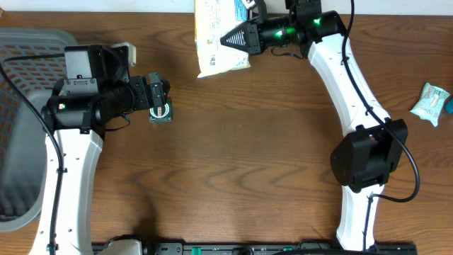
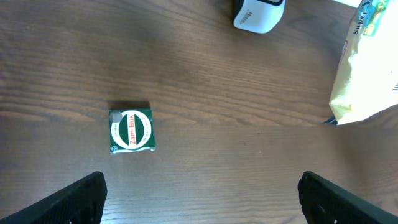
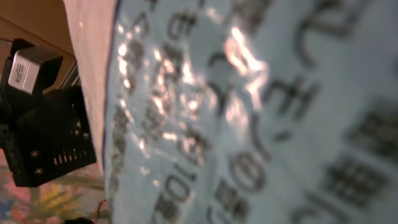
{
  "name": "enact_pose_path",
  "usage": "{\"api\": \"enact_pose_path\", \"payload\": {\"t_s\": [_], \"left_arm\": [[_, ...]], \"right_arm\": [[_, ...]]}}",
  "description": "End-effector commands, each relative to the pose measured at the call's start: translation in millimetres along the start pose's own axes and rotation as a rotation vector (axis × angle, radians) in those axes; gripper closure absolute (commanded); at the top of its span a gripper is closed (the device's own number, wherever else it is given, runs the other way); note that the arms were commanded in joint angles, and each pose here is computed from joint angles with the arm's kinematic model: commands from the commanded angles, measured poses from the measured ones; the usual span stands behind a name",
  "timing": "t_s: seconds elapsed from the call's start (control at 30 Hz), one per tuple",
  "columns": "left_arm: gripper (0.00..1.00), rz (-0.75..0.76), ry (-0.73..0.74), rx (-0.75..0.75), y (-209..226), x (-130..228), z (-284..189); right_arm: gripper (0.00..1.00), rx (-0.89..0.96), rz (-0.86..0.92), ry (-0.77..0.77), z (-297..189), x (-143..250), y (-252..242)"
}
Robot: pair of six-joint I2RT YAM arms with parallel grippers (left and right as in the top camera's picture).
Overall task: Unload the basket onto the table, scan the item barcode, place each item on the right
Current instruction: 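Lift the snack bag and hold it up at the scanner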
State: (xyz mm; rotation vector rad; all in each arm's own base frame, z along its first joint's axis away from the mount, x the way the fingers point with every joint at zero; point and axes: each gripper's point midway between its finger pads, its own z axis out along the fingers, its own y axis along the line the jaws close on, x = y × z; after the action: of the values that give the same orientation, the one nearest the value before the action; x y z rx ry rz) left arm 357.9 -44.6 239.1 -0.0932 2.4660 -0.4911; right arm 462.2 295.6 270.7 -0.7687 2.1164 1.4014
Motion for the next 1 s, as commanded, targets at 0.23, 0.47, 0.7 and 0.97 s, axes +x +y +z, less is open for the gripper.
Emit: {"api": "enact_pose_path", "payload": {"t_s": [0.23,0.47,0.7,0.97], "left_arm": [[0.02,0.014,-0.001,-0.006,1,-1,1],[0.02,0.014,-0.001,-0.006,1,-1,1],[0.02,0.014,-0.001,-0.006,1,-1,1],[0.02,0.014,-0.001,-0.006,1,-1,1]], "right_arm": [[0.99,-0.046,0.028,-0.003,-10,-4,24],[0.99,-0.036,0.043,-0.006,-16,-4,19],[0.99,-0.022,0.078,-0.004,-23,-1,12],[0.99,-0.013,0.158,0.028,-28,11,9]]}}
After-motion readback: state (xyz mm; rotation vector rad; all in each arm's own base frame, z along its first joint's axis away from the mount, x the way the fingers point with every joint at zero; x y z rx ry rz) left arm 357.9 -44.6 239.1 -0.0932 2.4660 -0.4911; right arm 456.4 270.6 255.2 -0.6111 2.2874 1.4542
